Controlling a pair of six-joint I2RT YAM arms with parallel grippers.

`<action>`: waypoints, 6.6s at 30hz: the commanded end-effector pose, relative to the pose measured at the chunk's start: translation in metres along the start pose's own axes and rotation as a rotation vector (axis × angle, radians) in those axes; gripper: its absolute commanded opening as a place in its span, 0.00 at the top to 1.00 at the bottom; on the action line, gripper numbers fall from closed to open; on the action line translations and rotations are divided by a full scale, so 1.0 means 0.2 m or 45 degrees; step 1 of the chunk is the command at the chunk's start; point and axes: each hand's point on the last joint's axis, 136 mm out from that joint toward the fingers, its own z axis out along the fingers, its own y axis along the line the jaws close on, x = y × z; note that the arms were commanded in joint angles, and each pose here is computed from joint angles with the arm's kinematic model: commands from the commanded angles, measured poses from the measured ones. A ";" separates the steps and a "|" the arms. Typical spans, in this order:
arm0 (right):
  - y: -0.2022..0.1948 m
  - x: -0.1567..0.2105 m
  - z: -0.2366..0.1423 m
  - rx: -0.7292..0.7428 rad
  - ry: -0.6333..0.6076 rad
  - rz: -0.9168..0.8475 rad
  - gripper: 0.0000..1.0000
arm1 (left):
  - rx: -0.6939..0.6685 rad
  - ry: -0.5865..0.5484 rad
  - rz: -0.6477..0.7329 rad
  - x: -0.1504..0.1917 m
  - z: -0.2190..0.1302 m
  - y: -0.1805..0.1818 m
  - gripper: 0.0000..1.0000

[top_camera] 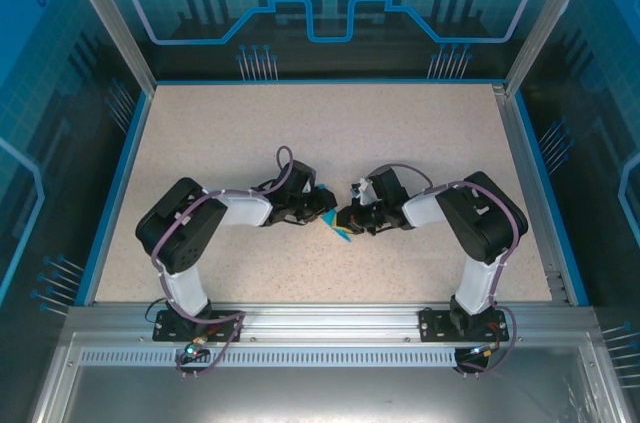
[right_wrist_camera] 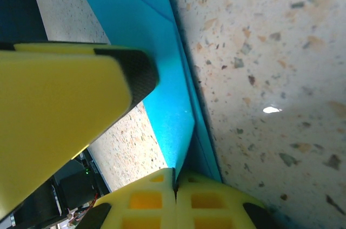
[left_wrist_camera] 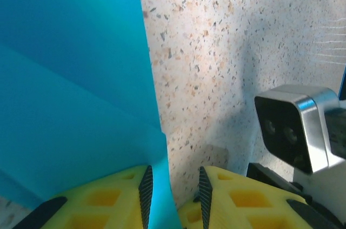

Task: Fold a paper plane with a square sheet of paper (pick it up from the middle)
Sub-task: Fold the wing for the fifth time at the center of the table.

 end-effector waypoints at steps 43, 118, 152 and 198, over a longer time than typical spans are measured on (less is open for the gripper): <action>-0.15 0.16 -0.20 0.353 0.104 -0.124 0.66 | -0.268 0.134 -0.018 0.09 0.08 0.24 0.74; -0.31 0.37 -0.17 0.369 0.282 -0.109 0.94 | -0.378 0.164 -0.096 0.09 0.08 0.40 0.77; 0.02 0.06 -0.04 0.259 0.106 -0.123 0.90 | -0.299 0.190 -0.081 0.09 0.09 0.32 0.76; -0.35 0.23 -0.07 0.378 0.213 0.081 1.00 | -0.050 -0.004 0.116 -0.04 0.04 0.03 0.65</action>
